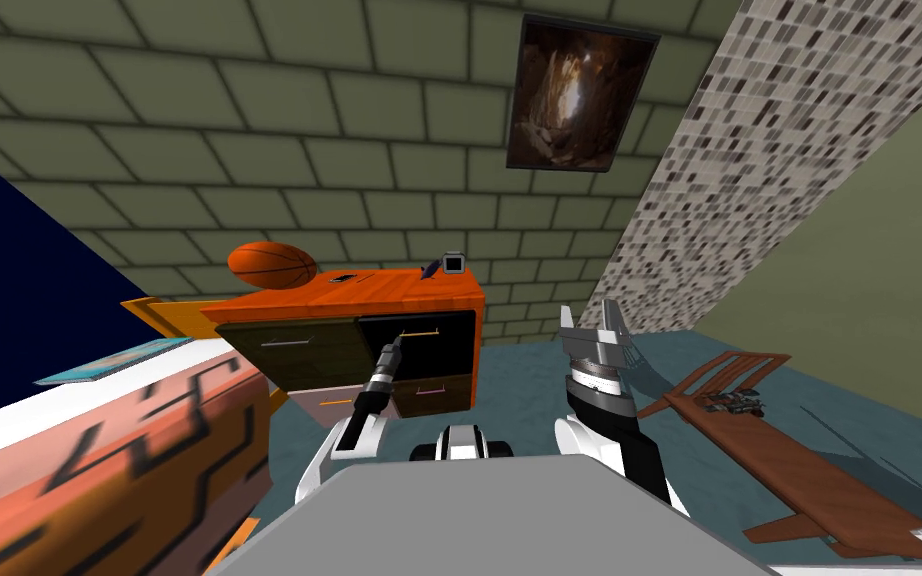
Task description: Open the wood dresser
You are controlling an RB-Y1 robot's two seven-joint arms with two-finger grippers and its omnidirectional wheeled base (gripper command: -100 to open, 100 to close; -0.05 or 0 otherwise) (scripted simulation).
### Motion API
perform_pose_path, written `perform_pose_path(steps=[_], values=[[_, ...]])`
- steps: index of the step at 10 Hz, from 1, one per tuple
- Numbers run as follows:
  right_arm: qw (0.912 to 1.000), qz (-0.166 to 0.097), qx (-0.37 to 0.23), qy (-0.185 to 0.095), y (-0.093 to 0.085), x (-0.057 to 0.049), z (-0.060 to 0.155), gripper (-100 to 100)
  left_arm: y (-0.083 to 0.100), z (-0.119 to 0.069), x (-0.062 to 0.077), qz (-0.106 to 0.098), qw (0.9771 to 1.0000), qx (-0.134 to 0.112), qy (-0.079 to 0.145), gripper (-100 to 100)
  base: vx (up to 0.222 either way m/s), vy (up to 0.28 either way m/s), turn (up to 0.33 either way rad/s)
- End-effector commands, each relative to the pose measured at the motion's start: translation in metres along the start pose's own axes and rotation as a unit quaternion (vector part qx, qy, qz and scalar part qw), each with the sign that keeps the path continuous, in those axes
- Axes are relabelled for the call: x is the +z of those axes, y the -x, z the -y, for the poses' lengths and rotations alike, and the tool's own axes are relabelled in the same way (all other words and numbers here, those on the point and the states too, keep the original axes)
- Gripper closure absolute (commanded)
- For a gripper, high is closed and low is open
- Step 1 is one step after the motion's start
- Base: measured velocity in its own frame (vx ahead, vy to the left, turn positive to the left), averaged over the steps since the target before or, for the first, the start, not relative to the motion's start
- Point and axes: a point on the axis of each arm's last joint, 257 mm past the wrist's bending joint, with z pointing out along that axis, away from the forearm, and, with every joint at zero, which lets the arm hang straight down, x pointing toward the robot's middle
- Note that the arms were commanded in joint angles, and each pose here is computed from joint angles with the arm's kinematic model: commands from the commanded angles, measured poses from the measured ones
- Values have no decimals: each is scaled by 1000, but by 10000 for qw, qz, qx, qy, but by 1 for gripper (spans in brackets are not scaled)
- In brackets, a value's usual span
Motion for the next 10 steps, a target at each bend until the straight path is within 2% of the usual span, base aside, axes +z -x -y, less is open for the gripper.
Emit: perform_pose_path(steps=[1, 2, 5, 8, 9, 10], values=[[10000, 0, 1, 0, 0, 0, 0, 0, 2, 4, 3, -59, 10000, 16, 54, -100, -22, -97, -9], [10000, 1, 1, 0, 0, 0, 0, 0, -5, 3, 4, 40, 9997, -202, 93, -100, -36, -89, -4], [10000, 0, 0, 0, 0, 0, 0, 0, -13, 3, 4, 161, 9988, -447, 108, -100, -13, -23, -1], [10000, 0, 0, 0, 0, 0, 0, 0, -8, 12, 7, 155, 9991, -383, 109, -100, 53, -1, -14], [10000, 0, -1, 0, 0, 0, 0, 0, -9, 10, 6, 150, 9991, -384, 101, -100, 49, 7, -3], [10000, 0, 0, 0, 0, 0, 0, 0, -11, 4, 4, 137, 9991, -394, 107, 100, -50, 0, 24]])
